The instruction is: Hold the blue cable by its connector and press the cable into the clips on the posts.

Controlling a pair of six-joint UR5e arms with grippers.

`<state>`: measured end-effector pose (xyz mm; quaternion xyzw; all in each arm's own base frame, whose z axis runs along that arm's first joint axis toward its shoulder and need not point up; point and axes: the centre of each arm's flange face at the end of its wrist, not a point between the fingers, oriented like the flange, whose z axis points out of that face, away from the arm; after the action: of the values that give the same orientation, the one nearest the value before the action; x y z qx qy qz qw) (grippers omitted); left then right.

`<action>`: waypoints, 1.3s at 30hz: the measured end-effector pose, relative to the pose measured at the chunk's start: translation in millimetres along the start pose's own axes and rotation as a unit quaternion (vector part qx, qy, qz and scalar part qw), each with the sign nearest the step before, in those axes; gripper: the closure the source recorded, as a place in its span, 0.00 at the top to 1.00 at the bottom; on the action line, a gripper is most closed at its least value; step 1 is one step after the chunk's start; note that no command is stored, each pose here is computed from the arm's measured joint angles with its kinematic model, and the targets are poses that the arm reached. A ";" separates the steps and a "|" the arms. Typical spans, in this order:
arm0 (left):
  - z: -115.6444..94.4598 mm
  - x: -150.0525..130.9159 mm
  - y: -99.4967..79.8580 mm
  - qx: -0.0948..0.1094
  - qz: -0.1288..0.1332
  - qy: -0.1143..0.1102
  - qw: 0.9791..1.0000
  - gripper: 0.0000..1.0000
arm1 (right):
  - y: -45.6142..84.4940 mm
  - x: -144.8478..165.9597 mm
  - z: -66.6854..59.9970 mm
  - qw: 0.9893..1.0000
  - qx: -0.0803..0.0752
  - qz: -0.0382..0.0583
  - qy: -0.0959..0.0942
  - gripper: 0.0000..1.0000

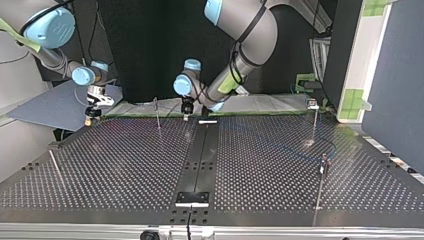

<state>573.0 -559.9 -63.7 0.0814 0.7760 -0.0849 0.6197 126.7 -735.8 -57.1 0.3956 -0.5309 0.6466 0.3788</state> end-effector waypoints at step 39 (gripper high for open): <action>-61.6 -9.8 -71.0 0.149 0.072 0.073 0.983 1.00 | -19.5 -11.7 -4.5 1.000 0.009 -0.007 -0.018 0.00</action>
<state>500.3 -614.8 -38.6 0.2347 0.7898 -0.1489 0.5467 148.6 -729.2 -60.8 0.4138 -0.5290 0.6418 0.3701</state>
